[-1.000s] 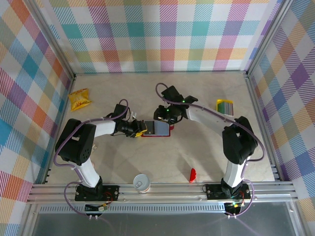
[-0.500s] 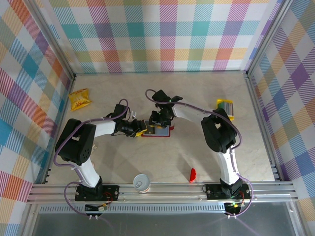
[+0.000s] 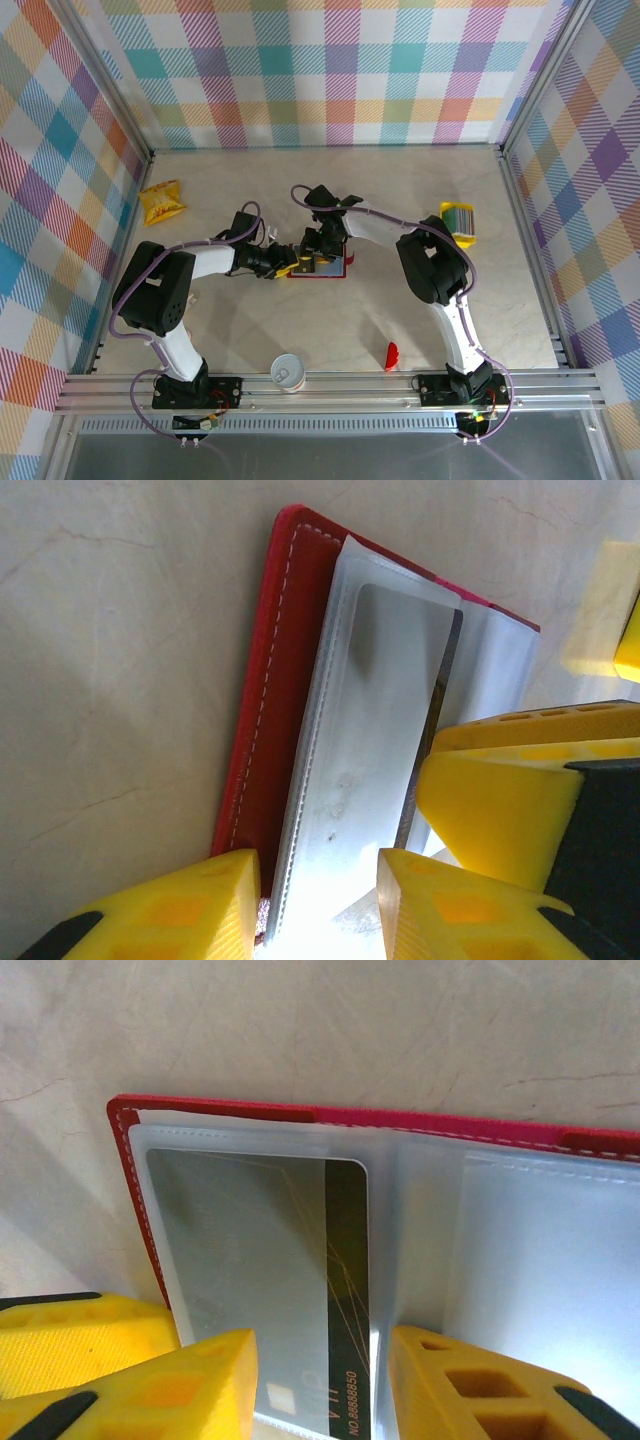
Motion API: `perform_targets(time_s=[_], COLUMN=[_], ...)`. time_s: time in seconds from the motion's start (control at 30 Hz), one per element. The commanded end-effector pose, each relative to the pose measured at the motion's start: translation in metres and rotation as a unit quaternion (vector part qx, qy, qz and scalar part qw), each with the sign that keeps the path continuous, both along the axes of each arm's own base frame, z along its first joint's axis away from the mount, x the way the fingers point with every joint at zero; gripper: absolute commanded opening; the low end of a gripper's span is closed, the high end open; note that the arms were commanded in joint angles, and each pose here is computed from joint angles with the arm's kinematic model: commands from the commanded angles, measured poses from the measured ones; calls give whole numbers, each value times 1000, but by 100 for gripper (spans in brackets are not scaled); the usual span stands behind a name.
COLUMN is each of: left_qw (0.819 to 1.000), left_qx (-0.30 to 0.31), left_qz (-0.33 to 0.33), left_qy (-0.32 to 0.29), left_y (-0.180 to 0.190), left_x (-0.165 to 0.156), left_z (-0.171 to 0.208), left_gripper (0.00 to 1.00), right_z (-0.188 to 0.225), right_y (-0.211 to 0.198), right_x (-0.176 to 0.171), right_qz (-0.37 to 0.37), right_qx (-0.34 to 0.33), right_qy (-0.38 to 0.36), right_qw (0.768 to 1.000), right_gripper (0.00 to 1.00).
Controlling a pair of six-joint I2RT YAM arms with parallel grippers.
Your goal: Put the credit cards into the card holder
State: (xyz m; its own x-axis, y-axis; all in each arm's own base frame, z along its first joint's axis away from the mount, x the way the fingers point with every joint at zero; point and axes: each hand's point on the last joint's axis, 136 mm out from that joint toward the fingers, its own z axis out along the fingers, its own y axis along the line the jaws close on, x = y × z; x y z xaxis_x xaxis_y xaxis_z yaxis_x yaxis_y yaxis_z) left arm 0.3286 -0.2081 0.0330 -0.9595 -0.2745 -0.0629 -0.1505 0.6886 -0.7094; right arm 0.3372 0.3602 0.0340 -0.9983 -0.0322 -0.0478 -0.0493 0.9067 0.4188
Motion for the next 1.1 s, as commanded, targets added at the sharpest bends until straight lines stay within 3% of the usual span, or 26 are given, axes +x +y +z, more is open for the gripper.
perform_targets(time_s=[0.0, 1.07], left_qw=[1000, 1000], left_qx=[2, -6], left_qz=[-5, -7], left_qy=[3, -2], left_y=[0, -3], left_x=[-5, -2], left_z=[-5, -4], left_gripper=[36, 36], right_z=[-3, 9], right_y=[5, 34], right_x=[-4, -6], right_qz=[5, 20], right_qx=[0, 55], right_qy=[14, 27], right_qw=[1000, 998], right_gripper=[39, 37])
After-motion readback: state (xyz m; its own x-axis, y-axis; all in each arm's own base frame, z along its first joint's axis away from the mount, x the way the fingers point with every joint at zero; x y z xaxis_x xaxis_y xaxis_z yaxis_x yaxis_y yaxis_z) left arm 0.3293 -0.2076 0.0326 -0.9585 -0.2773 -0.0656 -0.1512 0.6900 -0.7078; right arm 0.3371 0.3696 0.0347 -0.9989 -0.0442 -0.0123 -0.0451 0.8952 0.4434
